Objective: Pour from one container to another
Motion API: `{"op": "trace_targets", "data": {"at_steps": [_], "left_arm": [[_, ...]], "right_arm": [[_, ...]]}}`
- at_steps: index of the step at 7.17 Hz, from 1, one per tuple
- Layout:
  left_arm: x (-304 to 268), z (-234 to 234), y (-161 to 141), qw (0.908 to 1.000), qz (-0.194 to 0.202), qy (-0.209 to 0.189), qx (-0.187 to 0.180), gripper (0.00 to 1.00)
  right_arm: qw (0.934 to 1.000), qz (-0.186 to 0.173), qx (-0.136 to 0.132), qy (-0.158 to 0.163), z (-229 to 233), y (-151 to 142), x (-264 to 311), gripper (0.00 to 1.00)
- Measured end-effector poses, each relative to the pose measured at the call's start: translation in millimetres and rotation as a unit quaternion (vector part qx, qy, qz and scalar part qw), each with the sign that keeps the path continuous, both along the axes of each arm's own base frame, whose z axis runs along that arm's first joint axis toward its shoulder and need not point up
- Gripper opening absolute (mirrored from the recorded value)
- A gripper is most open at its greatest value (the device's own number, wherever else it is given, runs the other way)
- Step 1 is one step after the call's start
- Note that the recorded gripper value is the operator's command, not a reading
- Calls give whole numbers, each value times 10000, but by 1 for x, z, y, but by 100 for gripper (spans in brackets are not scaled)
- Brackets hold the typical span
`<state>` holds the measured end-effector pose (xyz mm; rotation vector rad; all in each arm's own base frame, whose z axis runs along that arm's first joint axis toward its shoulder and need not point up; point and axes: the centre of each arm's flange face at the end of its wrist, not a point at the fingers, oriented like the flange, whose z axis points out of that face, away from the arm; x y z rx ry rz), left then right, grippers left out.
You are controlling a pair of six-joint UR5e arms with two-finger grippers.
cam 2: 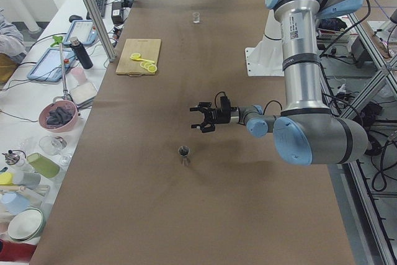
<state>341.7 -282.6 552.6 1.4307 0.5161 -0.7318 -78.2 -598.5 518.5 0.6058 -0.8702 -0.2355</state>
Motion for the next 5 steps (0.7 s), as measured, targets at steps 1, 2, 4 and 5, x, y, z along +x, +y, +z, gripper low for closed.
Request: {"op": "trace_targets", "data": {"at_steps": [1,2,4,5], "left_arm": [[30,-39,-1,9994,196,-200,-198,98],[67,-90,-3,9961,582,-492,-452,98],[107,-180,-8,9761,2013,-507,-636,98],[109,-213,-19,9650,2531,-529,-436,98]], "right_arm": [[9979,273,-472,342,5,-5,7,100],[9918,483,-988,650,13,-8,16,100],[9737,489,-2072,816,34,1,30,100],[9622,432,-2579,764,45,8,37,100]]}}
